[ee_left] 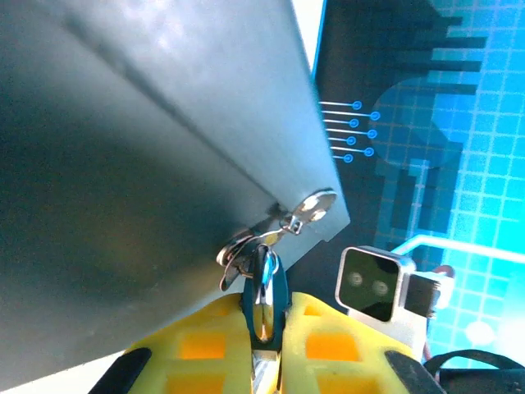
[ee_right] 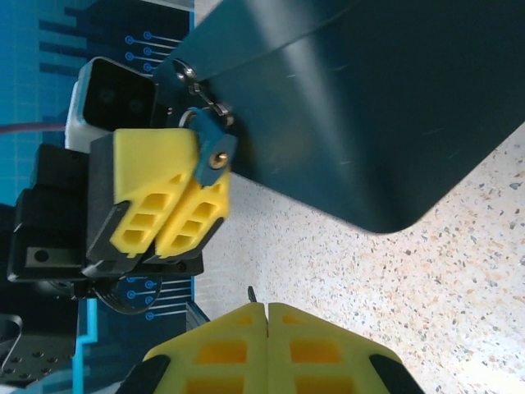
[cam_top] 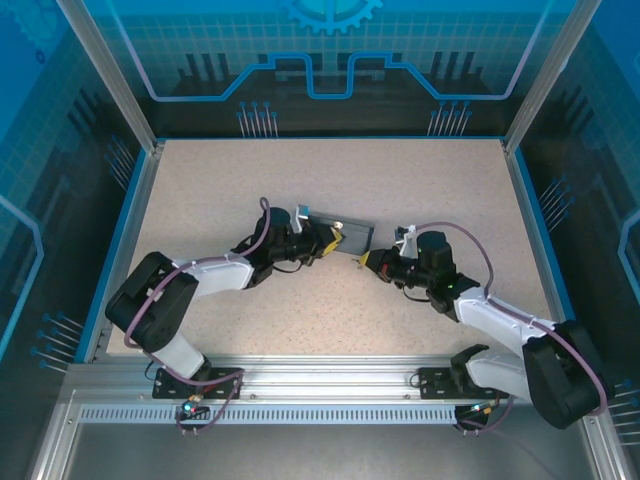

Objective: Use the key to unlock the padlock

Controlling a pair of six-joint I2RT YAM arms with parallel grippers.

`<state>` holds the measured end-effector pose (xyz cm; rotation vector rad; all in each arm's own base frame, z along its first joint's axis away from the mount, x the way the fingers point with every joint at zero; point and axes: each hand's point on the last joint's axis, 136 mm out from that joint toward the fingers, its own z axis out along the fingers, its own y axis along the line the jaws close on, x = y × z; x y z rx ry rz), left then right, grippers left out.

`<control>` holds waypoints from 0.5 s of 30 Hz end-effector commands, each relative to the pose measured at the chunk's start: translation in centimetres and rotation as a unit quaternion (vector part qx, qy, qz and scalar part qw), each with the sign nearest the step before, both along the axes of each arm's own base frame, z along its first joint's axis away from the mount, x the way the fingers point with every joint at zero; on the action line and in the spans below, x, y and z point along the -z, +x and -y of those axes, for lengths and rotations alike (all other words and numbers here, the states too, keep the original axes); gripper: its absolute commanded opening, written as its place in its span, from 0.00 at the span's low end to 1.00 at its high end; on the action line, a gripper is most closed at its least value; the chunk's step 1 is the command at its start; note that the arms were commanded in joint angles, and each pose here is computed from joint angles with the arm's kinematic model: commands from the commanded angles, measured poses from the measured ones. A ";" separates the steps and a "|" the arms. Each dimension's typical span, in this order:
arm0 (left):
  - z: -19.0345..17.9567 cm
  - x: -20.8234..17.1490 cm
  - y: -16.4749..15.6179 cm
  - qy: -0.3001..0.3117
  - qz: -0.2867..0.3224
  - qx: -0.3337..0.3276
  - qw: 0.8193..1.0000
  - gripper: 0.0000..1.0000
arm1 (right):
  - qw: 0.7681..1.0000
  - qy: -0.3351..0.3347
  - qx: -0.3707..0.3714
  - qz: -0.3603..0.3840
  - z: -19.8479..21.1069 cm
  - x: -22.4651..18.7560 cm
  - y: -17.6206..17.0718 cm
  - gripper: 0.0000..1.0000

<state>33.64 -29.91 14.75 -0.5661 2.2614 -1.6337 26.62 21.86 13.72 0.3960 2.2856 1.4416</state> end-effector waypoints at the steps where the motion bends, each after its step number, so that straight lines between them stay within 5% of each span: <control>1: 0.0 -4.1 0.4 -0.051 0.049 0.001 0.998 0.00 | 0.999 0.048 0.026 0.001 -0.4 -3.0 1.8 0.00; 15: 0.1 -3.4 1.0 -0.073 0.054 -0.014 0.996 0.00 | 0.993 0.072 0.086 -0.030 0.8 -4.2 3.1 0.00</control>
